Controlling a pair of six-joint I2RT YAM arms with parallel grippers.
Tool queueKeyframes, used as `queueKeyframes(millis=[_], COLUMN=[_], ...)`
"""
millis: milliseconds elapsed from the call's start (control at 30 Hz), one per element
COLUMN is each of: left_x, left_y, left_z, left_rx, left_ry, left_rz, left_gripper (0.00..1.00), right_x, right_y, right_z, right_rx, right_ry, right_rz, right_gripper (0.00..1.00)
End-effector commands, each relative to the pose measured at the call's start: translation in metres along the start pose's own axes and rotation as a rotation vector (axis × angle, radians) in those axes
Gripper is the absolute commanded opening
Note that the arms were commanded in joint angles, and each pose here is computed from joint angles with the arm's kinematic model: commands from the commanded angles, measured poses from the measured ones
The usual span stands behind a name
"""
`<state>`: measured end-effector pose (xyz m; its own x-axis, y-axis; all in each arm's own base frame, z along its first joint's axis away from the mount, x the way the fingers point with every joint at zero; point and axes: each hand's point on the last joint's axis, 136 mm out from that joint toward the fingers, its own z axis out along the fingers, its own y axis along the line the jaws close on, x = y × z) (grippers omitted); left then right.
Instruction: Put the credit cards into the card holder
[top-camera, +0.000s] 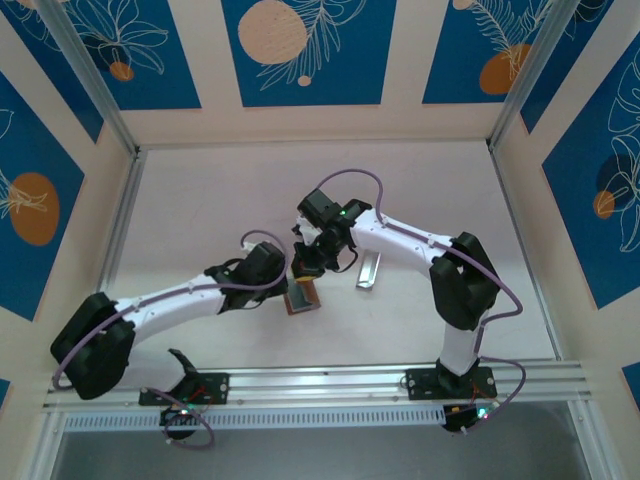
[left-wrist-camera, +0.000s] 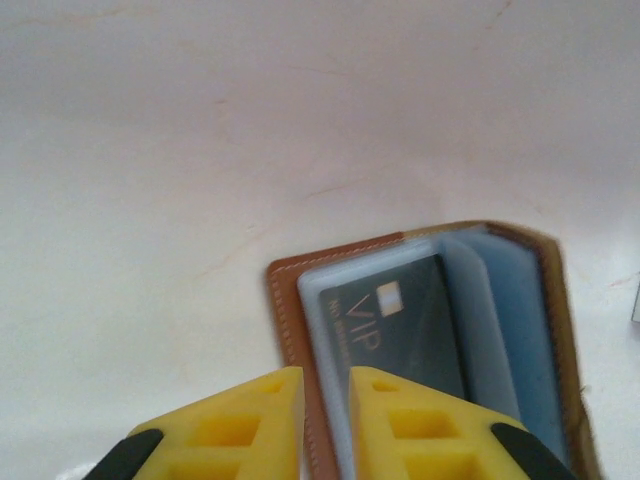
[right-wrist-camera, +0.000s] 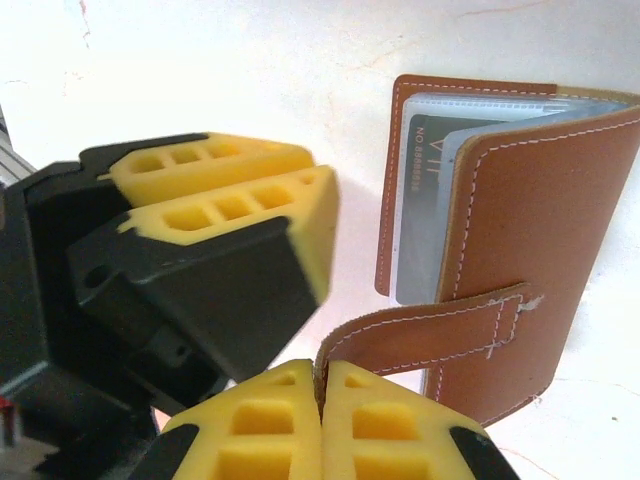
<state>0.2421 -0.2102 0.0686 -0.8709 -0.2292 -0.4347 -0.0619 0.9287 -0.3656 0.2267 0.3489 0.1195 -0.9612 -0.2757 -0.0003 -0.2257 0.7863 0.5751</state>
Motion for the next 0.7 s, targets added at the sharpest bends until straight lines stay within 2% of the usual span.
queueKeyframes(millis=[0, 233, 467, 533, 667], left_x=[0.017, 0.024, 0.019, 0.018, 0.016], left_y=[0.041, 0.071, 0.077, 0.075, 0.069], left_z=[-0.004, -0.021, -0.033, -0.033, -0.032], left_rx=[-0.102, -0.133, -0.141, -0.141, -0.131], left_ry=[0.022, 0.007, -0.018, -0.01, 0.003], left_rz=[-0.044, -0.092, -0.091, -0.082, -0.063], left_gripper=[0.15, 0.12, 0.12, 0.12, 0.12], right_x=[0.001, 0.005, 0.002, -0.001, -0.003], right_y=[0.009, 0.029, 0.041, 0.039, 0.042], right_z=[0.004, 0.034, 0.091, 0.101, 0.09], right_rx=[-0.023, -0.05, -0.1, -0.113, -0.119], right_ry=[0.023, 0.084, 0.14, 0.135, 0.101], right_rz=[0.005, -0.026, -0.059, -0.064, -0.092], right_gripper=[0.0, 0.0, 0.01, 0.06, 0.33])
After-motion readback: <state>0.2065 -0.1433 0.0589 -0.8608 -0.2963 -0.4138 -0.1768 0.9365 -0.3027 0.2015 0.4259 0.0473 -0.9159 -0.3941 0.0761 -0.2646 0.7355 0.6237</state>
